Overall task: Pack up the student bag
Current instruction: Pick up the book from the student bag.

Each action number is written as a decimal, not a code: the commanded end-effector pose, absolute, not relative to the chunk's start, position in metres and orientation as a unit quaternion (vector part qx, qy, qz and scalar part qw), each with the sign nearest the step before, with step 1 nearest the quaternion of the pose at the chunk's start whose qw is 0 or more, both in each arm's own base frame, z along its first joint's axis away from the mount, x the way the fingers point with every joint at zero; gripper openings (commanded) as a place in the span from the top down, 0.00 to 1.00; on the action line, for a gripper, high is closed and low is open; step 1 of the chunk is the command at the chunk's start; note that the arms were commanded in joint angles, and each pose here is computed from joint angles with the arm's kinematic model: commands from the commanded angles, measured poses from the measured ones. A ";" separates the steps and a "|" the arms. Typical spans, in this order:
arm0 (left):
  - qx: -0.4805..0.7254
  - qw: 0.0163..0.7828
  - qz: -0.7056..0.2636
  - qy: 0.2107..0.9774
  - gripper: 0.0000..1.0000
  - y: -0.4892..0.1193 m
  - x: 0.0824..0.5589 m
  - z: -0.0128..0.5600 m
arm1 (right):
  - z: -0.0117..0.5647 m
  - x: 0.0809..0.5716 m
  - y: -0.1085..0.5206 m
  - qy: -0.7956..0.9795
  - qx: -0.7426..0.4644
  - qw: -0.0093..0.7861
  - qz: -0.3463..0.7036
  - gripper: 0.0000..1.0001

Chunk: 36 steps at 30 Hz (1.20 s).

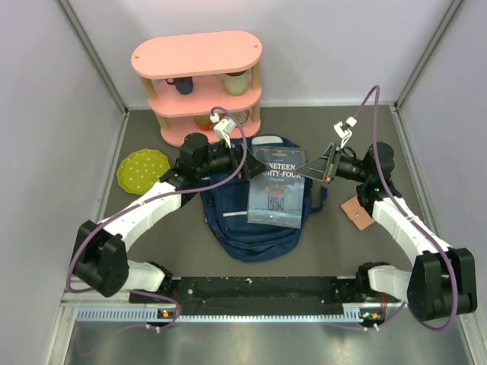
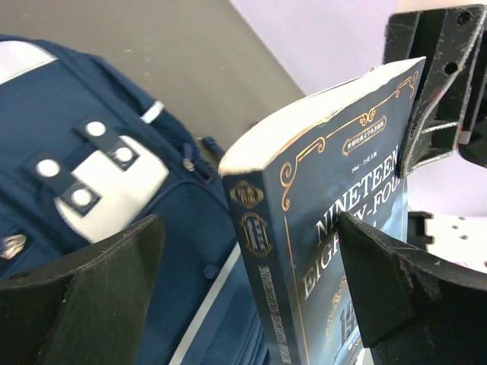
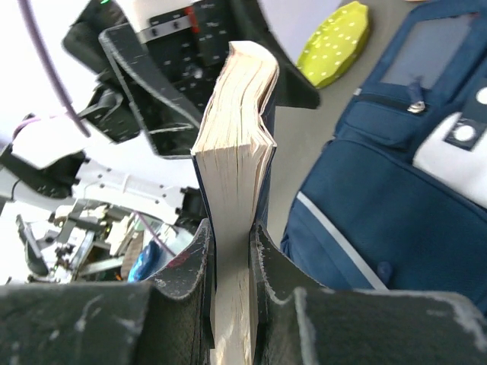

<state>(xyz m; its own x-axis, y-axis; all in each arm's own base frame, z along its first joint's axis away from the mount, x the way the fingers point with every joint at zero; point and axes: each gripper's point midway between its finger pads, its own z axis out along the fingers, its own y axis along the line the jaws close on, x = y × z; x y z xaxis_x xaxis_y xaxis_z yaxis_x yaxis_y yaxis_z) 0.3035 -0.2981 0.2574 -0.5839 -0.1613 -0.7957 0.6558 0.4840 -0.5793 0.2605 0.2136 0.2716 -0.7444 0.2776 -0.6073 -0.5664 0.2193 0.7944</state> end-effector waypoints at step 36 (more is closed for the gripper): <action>-0.067 0.552 -0.504 0.661 1.00 -0.215 0.312 0.334 | 0.239 0.276 0.193 0.752 0.068 0.375 0.538 0.16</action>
<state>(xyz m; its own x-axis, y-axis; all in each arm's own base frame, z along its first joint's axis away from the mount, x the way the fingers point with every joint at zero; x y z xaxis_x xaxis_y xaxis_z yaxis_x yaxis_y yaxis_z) 0.3049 -0.2401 0.2646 -0.5720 -0.4322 -0.6972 0.4492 0.5461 -0.7071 0.2919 0.1860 0.2333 -0.7155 0.4322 -0.5489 -0.3159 0.5007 0.8059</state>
